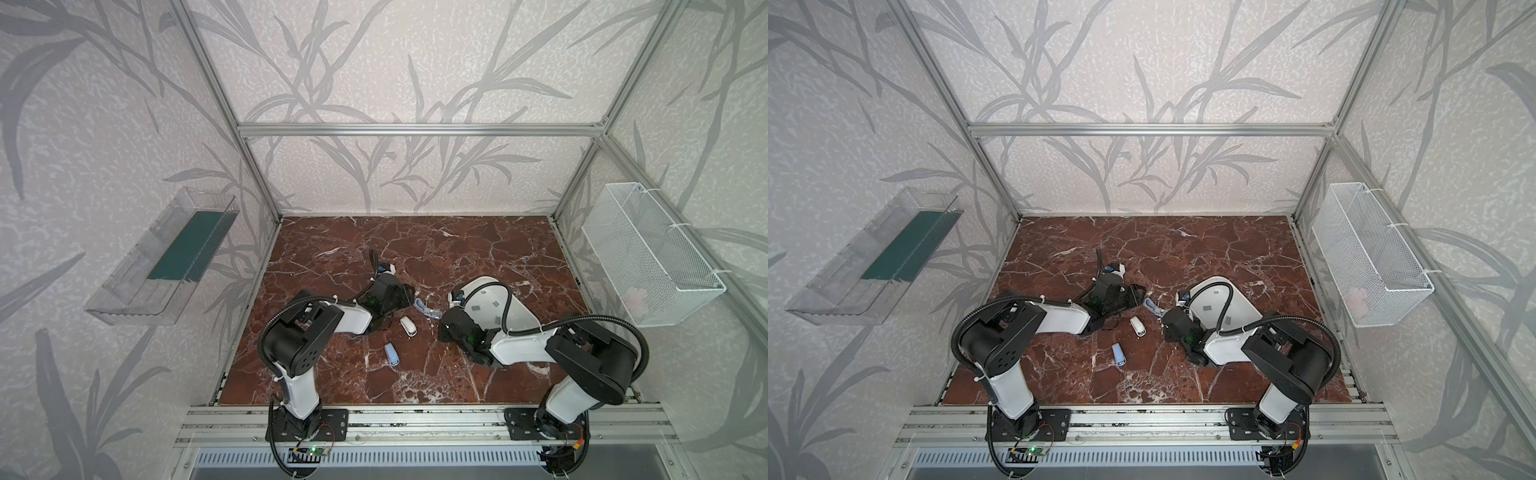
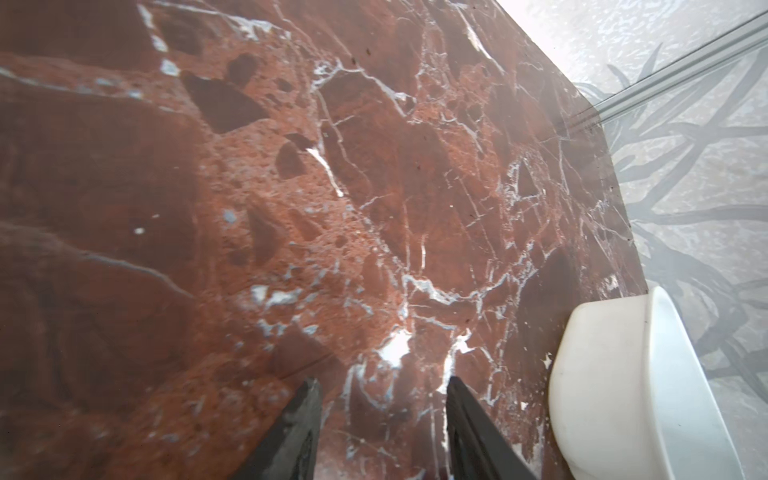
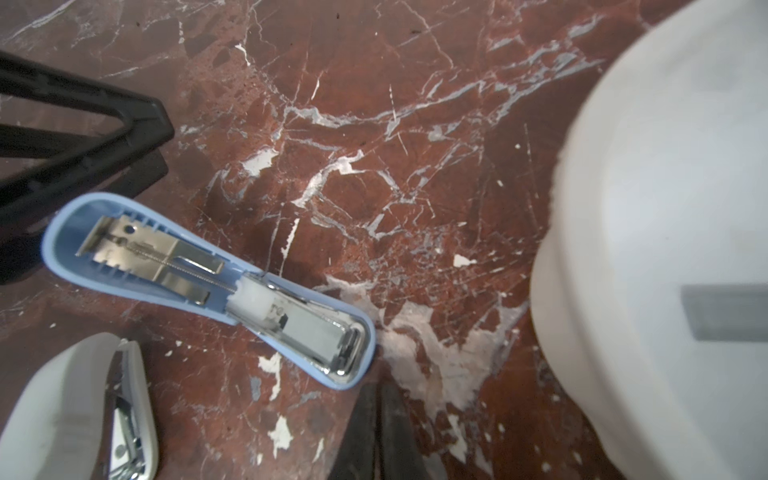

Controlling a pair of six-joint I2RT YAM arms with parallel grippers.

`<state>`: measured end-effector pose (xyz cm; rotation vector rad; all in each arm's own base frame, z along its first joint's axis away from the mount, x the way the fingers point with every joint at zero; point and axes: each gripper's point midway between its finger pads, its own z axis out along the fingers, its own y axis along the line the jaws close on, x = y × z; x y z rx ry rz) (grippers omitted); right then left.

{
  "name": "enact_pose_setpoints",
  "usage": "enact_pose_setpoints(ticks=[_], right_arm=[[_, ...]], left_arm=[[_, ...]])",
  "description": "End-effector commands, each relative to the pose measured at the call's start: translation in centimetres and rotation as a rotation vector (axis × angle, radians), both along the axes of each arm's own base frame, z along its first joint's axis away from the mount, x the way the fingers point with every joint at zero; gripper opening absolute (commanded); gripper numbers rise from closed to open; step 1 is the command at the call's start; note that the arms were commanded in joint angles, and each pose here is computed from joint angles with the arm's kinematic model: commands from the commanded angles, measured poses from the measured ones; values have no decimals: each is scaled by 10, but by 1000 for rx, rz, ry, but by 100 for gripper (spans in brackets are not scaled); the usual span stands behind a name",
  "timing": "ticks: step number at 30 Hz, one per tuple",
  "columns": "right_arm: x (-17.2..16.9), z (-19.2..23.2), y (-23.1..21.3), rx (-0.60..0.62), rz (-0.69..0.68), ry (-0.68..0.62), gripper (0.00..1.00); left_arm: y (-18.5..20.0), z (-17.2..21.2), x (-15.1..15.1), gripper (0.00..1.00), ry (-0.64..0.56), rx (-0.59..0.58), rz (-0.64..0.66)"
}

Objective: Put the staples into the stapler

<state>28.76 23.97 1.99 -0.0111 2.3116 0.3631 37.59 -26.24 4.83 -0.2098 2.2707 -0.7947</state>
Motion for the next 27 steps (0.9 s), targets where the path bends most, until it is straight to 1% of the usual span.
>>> enact_pose_setpoints(ticks=[1,5,13,23,27], right_arm=[[9,6,5,24,-15,-26,8],[9,6,7,32,-7,-25,8],[8,6,10,47,7,-21,8],[5,7,22,85,67,-26,8],[3,10,25,101,87,-38,8]], left_arm=[[-17,4,1,51,-14,-2,-35],[-27,5,0,51,-18,4,-59],[-51,19,-4,50,-54,-19,-105],[-79,30,-6,50,-86,-55,-140],[-82,32,-8,49,-96,-41,-141]])
